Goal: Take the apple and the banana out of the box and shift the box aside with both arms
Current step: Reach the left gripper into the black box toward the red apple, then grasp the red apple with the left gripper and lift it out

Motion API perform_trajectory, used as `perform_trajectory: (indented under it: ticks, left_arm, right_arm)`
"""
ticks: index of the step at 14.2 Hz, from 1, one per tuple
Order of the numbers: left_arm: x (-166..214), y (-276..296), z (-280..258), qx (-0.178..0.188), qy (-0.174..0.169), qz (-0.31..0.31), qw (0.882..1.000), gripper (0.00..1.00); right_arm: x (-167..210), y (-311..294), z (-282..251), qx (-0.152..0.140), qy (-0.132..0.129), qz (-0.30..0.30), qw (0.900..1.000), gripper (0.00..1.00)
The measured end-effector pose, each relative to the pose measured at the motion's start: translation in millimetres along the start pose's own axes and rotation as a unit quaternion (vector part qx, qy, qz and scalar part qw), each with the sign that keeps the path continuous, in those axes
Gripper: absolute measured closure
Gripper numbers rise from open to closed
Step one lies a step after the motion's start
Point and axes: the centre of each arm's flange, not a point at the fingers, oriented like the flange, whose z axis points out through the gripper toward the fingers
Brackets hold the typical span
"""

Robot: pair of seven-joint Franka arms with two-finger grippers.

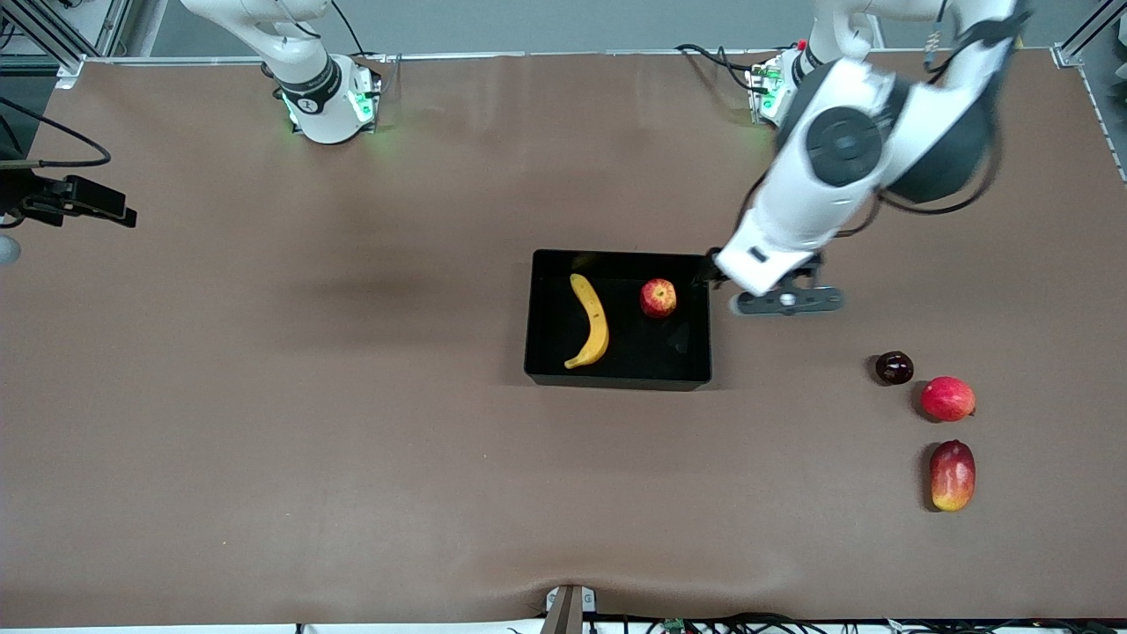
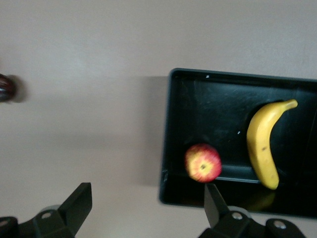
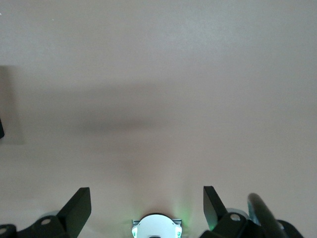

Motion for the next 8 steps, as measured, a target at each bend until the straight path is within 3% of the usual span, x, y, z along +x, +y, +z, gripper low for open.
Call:
perform_trajectory:
  ticks: [8]
  left_arm:
    - [-40.7, 81.4, 128.0, -0.004, -0.015, -0.065, 0.998, 0.0]
  right_arm:
    - [0.0, 0.1, 0.0, 0.0, 0.0, 0.0, 1.0, 0.0]
